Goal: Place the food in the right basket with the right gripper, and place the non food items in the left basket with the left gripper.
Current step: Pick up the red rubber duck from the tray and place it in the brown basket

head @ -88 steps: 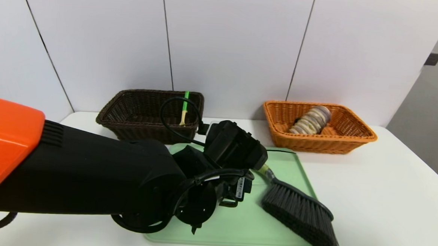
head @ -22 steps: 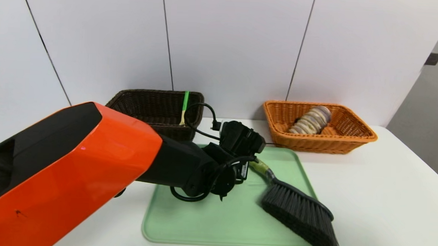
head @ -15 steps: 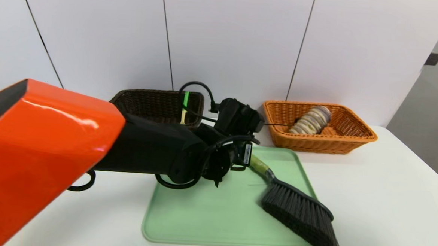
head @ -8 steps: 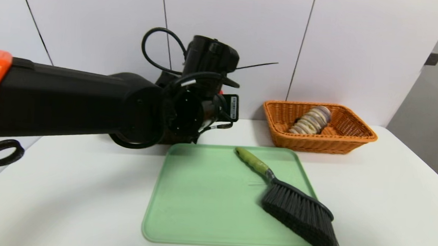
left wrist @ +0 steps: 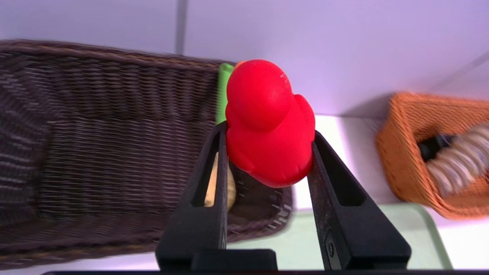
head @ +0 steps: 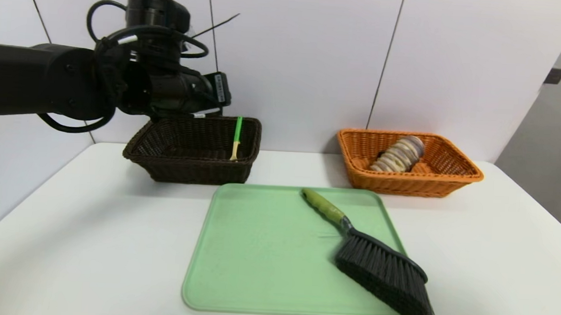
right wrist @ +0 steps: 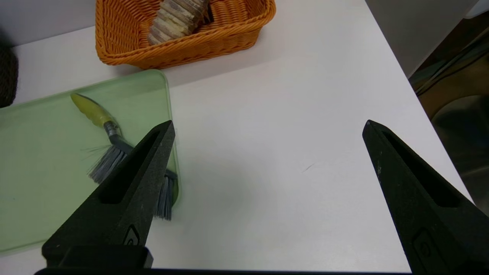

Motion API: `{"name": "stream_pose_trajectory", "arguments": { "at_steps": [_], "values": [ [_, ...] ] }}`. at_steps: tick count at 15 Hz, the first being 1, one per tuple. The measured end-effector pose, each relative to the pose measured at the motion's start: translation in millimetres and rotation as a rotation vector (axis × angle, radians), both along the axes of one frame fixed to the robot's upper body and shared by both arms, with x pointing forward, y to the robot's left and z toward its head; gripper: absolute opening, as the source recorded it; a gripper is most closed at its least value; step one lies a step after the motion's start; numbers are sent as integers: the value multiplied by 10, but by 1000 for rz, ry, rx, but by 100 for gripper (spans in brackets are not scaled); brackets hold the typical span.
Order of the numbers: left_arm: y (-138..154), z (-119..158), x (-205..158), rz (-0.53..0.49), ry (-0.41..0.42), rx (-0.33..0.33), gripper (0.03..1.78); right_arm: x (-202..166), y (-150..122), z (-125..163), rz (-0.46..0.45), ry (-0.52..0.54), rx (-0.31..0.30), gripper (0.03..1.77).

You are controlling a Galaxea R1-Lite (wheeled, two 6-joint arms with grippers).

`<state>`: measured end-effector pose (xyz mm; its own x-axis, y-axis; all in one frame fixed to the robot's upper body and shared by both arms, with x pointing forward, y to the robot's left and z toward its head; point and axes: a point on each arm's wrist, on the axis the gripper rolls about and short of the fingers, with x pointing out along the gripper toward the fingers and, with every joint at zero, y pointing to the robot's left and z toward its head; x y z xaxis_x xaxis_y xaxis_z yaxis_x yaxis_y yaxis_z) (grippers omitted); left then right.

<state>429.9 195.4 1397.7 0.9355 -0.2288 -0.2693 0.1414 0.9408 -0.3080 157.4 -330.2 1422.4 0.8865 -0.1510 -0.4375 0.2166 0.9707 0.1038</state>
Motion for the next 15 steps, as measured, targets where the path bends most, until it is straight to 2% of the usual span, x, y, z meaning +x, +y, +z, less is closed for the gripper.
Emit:
{"name": "stream_pose_trajectory", "arguments": {
  "at_steps": [3, 5, 11, 15],
  "values": [
    [428, -59, 183, 59, 23, -15, 64, 12, 2, 13, -1, -2, -2, 170],
    [614, -183, 310, 94, 58, -10, 64, 26, 5, 31, -2, -4, 0, 170],
    [831, -579, 622, 131, 151, 28, 63, 61, 22, 18, 41, 15, 10, 170],
    [835, -725, 704, 131, 177, 77, 63, 90, 33, 9, 97, 36, -57, 170]
  ]
}}
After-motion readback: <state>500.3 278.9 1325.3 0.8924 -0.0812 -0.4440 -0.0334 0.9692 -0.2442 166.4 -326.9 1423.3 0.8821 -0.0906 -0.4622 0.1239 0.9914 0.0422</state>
